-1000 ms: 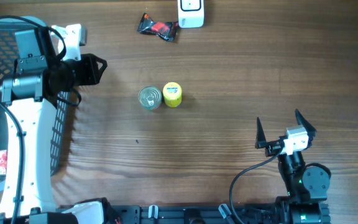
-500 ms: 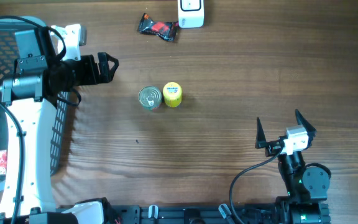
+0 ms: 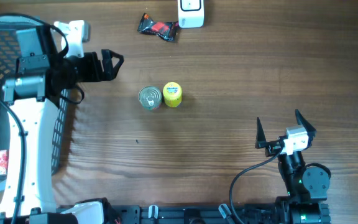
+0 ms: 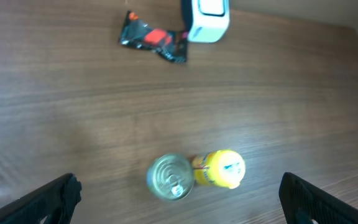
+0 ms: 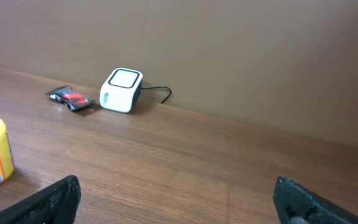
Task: Scan the item barcode
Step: 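Move the left gripper back into the basket toward the tissue pack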
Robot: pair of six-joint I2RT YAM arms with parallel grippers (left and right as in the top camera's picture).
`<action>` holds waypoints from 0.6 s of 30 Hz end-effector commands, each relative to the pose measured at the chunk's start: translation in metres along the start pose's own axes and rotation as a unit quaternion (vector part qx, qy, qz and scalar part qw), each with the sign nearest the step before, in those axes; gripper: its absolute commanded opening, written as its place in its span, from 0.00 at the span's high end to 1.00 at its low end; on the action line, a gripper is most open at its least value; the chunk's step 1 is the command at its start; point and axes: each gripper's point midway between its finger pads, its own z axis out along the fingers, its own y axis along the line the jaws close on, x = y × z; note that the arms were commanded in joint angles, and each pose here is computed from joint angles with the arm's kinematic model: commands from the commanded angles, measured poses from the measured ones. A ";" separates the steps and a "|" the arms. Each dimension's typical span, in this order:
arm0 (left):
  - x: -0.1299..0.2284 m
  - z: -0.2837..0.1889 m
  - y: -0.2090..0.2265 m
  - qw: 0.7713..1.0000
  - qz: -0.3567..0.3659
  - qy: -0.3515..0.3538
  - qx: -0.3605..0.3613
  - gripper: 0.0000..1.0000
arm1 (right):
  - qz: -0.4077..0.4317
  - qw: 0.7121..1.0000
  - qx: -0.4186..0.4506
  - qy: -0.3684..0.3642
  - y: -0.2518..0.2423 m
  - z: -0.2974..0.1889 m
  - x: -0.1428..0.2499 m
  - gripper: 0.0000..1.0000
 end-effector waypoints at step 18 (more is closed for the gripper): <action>-0.110 -0.173 0.051 0.893 -0.166 -0.259 -0.327 0.00 | 0.009 1.000 0.005 -0.001 -0.001 0.000 0.000 0.00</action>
